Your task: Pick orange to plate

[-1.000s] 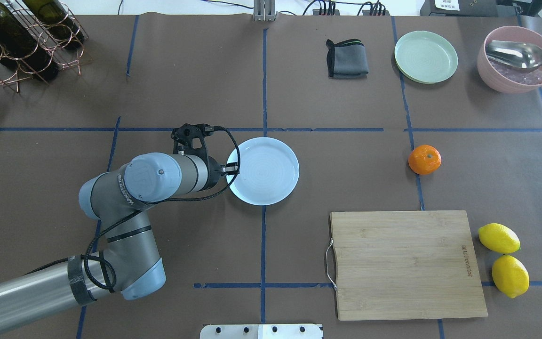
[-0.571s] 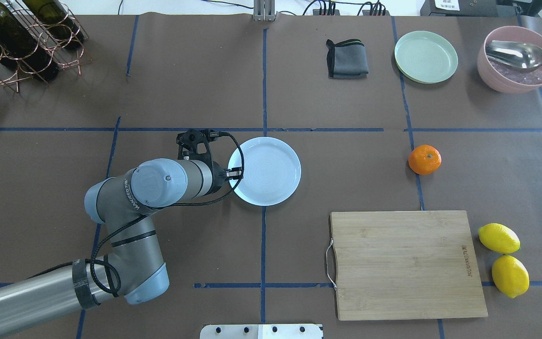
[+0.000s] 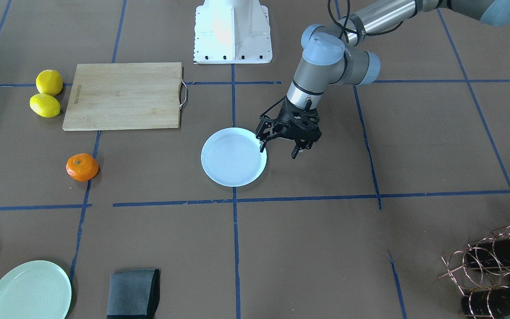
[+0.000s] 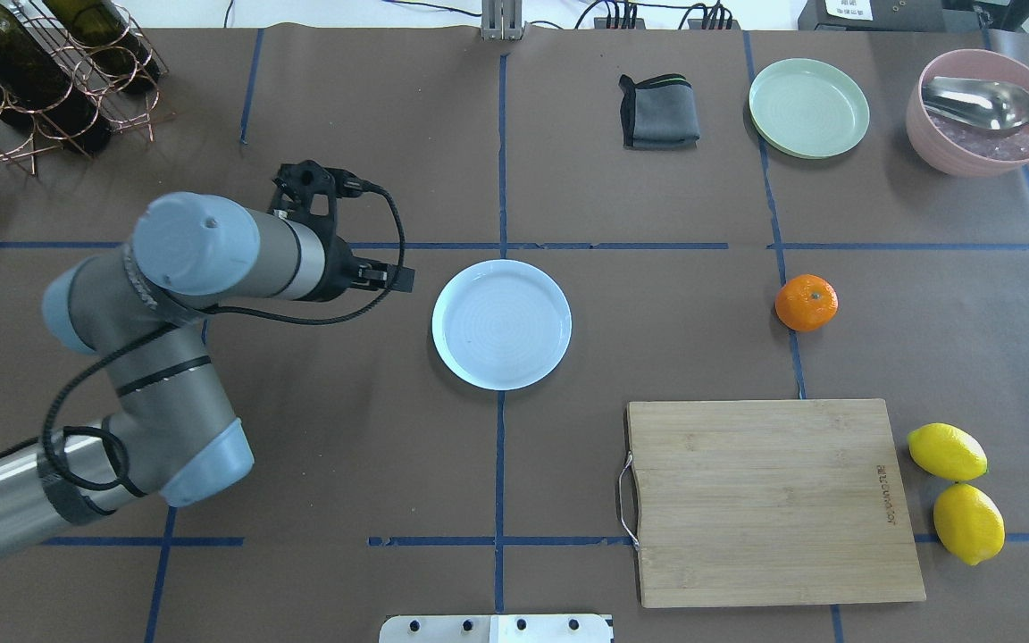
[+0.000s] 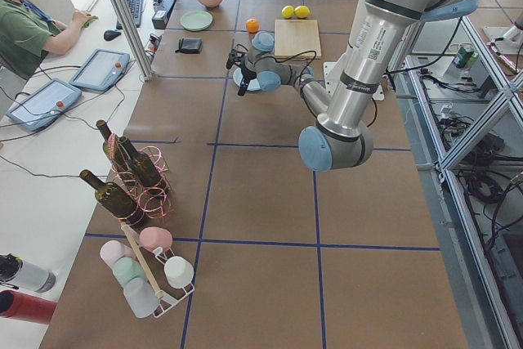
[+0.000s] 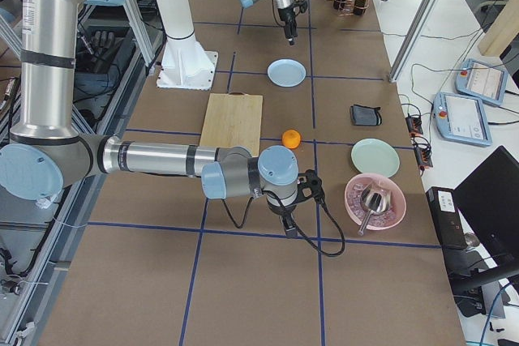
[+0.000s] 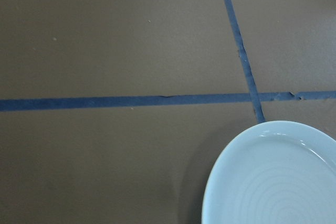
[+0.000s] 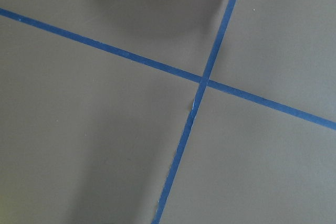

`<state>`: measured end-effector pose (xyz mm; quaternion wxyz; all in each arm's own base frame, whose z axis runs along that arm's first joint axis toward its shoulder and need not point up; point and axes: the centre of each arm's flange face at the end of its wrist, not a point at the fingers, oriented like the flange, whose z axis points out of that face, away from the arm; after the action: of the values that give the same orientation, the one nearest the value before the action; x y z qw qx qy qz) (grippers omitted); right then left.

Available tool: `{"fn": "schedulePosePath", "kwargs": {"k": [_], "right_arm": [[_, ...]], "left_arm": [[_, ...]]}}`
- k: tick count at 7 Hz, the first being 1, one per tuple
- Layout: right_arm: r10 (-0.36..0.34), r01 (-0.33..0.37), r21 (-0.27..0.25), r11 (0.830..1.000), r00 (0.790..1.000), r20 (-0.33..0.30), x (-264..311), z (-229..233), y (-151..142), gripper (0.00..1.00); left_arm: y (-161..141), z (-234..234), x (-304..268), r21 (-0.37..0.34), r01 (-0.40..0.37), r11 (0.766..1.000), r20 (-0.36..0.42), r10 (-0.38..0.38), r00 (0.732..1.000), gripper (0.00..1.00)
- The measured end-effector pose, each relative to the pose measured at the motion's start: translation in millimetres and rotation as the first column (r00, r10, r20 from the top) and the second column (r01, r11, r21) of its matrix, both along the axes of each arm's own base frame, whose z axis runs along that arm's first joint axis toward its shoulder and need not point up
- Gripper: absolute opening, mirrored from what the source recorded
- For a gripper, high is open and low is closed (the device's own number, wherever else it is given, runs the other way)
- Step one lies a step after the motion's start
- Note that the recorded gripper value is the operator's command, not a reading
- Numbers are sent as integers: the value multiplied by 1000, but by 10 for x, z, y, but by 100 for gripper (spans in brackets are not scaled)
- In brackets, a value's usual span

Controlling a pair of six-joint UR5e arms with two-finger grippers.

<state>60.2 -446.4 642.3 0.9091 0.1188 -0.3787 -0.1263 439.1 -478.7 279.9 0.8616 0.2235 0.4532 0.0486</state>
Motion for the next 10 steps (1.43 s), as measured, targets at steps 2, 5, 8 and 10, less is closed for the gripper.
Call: {"fn": "schedulePosePath", "kwargs": {"k": [2, 5, 8, 10], "right_arm": [[-8, 7, 27, 1000, 999, 32, -32, -72, -25, 100], [-20, 14, 92, 996, 998, 59, -86, -387, -134, 100], [7, -14, 71, 997, 996, 93, -539, -1016, -383, 100], [25, -28, 32, 999, 994, 106, -1038, -1412, -608, 100]], "left_arm": [[-479, 367, -1377, 140, -117, 983, 208, 87, 974, 100], [-984, 1355, -3441, 42, -190, 981, 365, 162, 917, 100], [-684, 2435, -4512, -187, -154, 970, 333, 210, 919, 100], [-152, 3045, -4901, -292, -129, 948, 214, 196, 957, 100]]}}
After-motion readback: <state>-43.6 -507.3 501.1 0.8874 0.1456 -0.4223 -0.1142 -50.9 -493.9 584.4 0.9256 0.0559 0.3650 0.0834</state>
